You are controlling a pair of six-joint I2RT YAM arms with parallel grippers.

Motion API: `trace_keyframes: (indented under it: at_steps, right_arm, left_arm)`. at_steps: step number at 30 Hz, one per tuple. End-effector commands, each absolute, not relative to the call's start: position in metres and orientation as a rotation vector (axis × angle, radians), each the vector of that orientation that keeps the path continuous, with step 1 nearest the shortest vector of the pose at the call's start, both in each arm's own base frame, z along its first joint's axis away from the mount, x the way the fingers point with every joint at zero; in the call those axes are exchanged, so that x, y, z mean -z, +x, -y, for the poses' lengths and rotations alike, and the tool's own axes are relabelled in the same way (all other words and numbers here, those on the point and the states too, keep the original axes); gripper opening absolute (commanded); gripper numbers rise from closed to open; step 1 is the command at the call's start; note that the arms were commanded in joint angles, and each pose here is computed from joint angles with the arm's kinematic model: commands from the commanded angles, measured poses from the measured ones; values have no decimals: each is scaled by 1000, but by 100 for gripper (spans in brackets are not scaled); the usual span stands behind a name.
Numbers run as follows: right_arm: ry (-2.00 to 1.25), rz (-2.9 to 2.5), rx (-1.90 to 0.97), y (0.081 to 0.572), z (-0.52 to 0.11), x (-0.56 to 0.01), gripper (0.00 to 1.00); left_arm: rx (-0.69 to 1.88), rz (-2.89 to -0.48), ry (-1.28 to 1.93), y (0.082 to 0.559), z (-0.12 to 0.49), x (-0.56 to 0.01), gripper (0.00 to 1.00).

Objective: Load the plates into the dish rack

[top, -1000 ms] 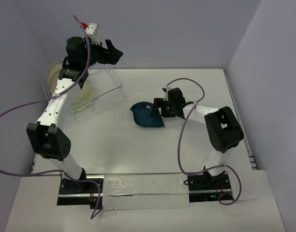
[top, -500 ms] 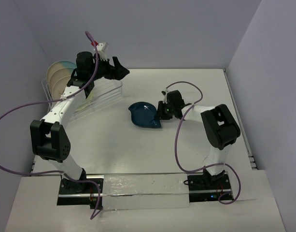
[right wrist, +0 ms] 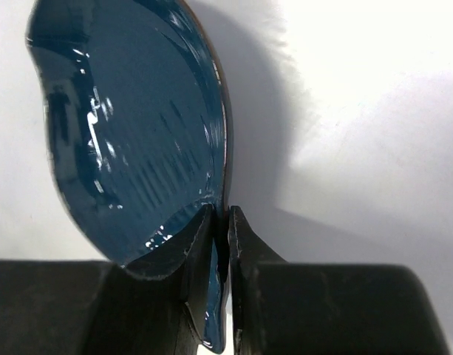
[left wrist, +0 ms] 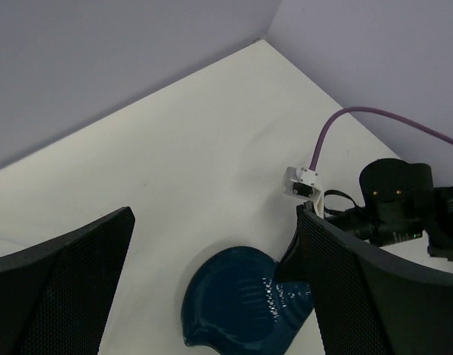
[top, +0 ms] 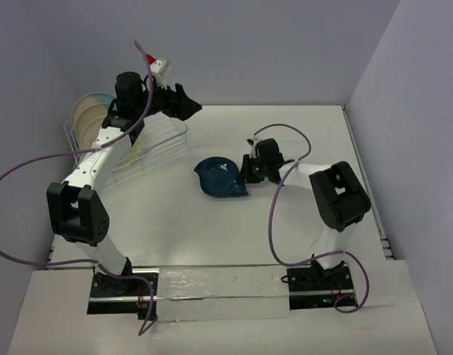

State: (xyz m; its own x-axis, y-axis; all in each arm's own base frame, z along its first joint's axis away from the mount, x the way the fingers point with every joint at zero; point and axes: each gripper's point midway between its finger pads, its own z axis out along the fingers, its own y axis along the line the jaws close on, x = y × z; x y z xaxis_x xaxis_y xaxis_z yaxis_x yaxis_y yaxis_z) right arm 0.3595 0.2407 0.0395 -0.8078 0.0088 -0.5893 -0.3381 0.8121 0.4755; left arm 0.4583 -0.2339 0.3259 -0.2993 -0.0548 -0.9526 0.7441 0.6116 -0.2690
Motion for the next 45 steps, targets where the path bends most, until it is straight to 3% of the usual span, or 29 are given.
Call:
trace_keyframes:
  at_steps: [1,8,19,34,45]
  right_arm:
    - [-487,-2143,-775,352,-256,-111,0]
    - [-561,-2054,-856,325,-260,-147,0]
    - [-724,-1928,-935,275,-266,-187,0]
    - [-729,-1911,-893,276,-268,-207,0]
    - [-819,-1816,-906,260,-271,-228,0]
  left_arm:
    - [887,-1540,886,439,261,-348,99]
    - [676,-1546,1191,410,284,-307,99]
    - [649,-1682,1518,361,275,-208,99]
    - [891,-1661,1650,302,295,-178,99]
    - [896,-1701,1671,304,298,-160,99]
